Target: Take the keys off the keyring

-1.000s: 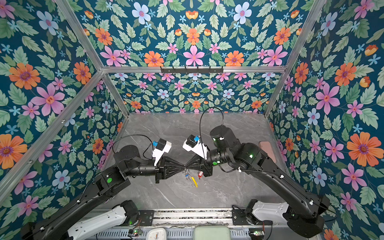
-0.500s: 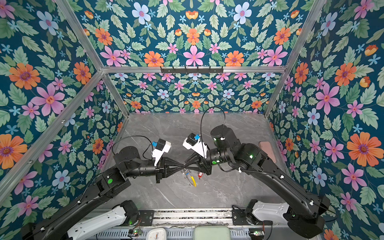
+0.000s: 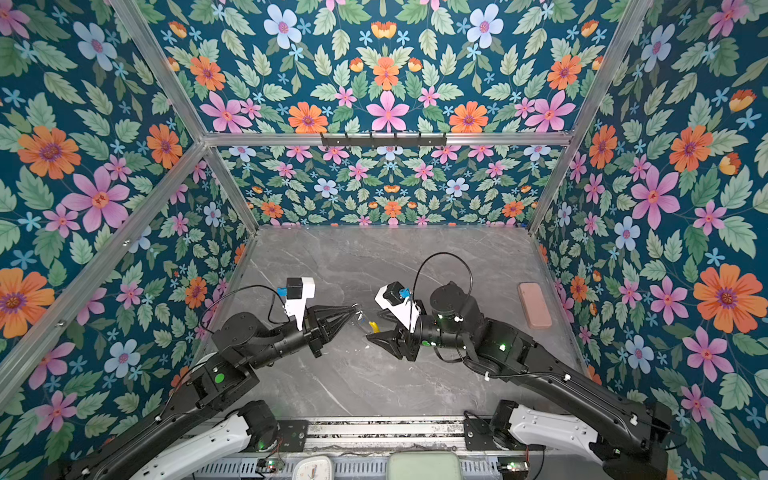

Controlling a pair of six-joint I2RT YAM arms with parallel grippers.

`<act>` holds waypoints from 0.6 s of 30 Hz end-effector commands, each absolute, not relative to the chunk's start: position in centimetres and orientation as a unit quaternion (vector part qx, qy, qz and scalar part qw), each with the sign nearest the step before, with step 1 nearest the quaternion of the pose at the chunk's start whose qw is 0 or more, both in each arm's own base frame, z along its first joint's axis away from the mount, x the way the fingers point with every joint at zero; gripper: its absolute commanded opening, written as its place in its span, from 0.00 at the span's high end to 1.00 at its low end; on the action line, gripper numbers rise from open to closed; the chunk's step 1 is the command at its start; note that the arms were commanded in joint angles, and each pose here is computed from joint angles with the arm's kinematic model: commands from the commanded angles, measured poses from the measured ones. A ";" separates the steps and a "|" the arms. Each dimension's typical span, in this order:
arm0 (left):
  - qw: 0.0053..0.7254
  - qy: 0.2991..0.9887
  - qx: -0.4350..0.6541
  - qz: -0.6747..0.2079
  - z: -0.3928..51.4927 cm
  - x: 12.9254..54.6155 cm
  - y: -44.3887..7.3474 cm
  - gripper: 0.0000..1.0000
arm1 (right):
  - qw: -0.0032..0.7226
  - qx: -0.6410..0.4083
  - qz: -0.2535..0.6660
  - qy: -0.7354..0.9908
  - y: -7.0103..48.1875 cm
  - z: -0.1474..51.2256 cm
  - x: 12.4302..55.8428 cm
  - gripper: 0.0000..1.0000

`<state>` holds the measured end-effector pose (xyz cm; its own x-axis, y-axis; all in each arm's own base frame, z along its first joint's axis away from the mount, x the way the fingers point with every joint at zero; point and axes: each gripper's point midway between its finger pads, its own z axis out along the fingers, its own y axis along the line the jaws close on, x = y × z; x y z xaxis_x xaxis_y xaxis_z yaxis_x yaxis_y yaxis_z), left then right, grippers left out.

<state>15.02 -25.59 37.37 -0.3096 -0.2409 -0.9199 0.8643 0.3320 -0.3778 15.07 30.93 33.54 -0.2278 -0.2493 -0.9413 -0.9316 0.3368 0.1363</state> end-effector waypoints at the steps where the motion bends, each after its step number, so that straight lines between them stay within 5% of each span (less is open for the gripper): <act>1: 0.567 0.577 0.246 -0.534 39.9 14.9 -25.3 1.00 | 0.495 -0.407 0.375 0.670 31.4 35.2 16.6 0.41; 10: 0.562 0.577 0.253 -0.537 39.7 14.8 -25.7 1.00 | 0.503 -0.396 0.341 0.688 31.8 34.1 18.3 0.43; 13: 0.563 0.578 0.250 -0.534 39.8 15.0 -25.6 1.00 | 0.497 -0.402 0.338 0.691 32.1 33.8 18.3 0.51; 18: 0.564 0.585 0.249 -0.527 39.6 15.3 -25.6 1.00 | 0.493 -0.408 0.342 0.688 32.4 34.1 18.1 0.77</act>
<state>15.27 -25.82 38.55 -0.2738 -0.2800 -0.9201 0.8766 0.3209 -0.3585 18.05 32.23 33.46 -0.2038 -0.2313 -0.9513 -0.8954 0.4369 0.0856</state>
